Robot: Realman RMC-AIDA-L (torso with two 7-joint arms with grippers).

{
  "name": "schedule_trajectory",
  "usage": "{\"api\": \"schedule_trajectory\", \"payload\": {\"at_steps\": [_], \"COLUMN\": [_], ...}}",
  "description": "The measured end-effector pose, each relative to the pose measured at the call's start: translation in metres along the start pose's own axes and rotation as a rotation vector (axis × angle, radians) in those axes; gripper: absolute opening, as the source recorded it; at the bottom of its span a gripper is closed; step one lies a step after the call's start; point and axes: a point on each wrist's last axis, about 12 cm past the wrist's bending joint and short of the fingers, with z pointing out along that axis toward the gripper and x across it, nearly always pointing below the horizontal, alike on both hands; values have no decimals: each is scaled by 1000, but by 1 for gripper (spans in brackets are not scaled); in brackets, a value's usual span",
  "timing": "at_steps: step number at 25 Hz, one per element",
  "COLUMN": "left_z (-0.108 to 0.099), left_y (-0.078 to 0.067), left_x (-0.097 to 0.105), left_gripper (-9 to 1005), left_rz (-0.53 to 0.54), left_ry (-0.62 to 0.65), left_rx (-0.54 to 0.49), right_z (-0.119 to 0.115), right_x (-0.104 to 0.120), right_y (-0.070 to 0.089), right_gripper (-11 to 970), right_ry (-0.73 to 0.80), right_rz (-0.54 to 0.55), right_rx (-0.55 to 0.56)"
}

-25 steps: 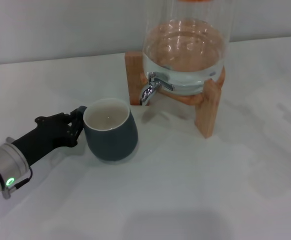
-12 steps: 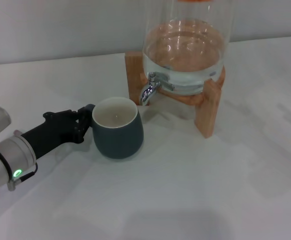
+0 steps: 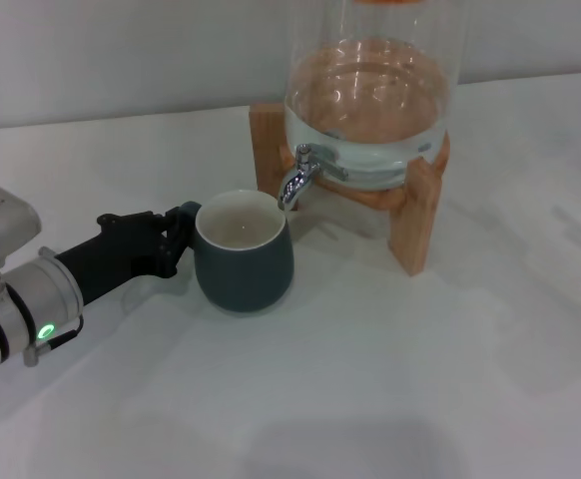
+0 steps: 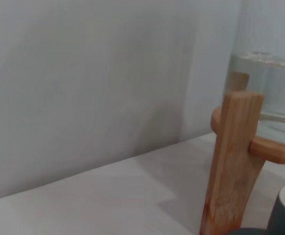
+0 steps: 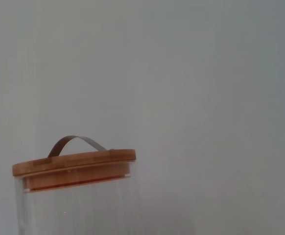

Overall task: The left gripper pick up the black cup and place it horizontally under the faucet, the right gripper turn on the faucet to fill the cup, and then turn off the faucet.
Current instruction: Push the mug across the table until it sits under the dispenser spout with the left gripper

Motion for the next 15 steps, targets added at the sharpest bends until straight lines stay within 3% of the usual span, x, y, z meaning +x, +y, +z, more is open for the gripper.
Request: {"api": "schedule_trajectory", "payload": {"at_steps": [15], "left_z": [16], "left_y": [-7], "left_x": [-5], "left_gripper": [109], "left_rz": [56], "left_ry": [75], "left_rx": [29], "right_z": [1], "right_x": [1], "right_y": [0], "right_gripper": [741], "right_ry": [-1], "right_rz": [1], "right_rx": [0]}}
